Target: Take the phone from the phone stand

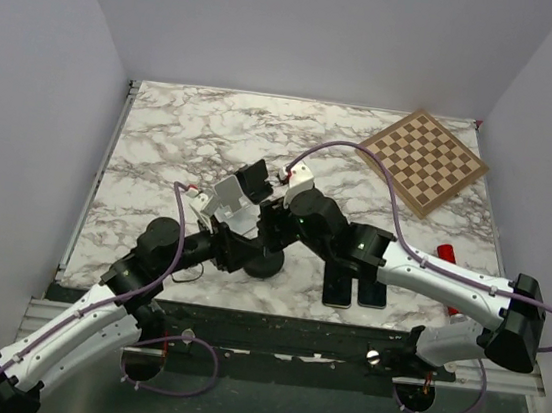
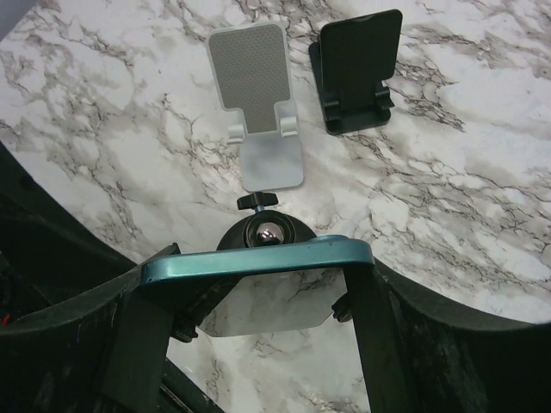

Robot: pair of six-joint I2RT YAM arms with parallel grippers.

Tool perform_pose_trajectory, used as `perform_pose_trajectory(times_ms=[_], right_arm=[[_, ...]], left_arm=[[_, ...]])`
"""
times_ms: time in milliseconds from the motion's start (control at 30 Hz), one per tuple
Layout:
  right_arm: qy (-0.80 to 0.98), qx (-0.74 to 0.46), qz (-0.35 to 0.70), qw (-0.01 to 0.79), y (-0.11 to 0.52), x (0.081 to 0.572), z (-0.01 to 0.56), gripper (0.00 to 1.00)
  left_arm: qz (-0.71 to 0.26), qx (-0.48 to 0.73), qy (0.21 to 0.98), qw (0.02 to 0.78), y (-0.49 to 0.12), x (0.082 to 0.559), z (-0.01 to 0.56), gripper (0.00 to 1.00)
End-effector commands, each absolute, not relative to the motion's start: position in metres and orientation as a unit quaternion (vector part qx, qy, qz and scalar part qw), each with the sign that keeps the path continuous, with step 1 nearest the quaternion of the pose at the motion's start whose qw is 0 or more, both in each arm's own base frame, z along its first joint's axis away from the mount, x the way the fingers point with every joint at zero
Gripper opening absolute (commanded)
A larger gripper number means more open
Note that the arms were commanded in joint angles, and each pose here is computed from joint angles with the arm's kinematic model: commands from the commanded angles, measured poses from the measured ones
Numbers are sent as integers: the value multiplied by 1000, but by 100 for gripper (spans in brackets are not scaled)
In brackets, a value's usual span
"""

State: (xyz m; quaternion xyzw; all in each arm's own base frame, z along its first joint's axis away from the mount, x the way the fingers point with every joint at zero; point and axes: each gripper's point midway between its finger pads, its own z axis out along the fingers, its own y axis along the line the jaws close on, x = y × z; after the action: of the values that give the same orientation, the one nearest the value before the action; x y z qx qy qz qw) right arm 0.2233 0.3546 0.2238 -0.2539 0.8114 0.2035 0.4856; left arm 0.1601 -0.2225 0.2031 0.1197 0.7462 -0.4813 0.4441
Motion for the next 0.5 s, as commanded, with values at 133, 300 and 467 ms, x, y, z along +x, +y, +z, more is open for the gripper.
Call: perform_pose_trajectory(times_ms=[133, 300, 467], right_arm=[[782, -245, 298, 490, 375, 223, 257, 1], [781, -245, 306, 486, 376, 220, 258, 1], [779, -248, 311, 484, 377, 219, 260, 1]], left_arm=[[-443, 136, 726, 508, -228, 171, 222, 57], [-393, 124, 733, 541, -222, 189, 223, 60], [-381, 116, 726, 560, -221, 199, 233, 60]])
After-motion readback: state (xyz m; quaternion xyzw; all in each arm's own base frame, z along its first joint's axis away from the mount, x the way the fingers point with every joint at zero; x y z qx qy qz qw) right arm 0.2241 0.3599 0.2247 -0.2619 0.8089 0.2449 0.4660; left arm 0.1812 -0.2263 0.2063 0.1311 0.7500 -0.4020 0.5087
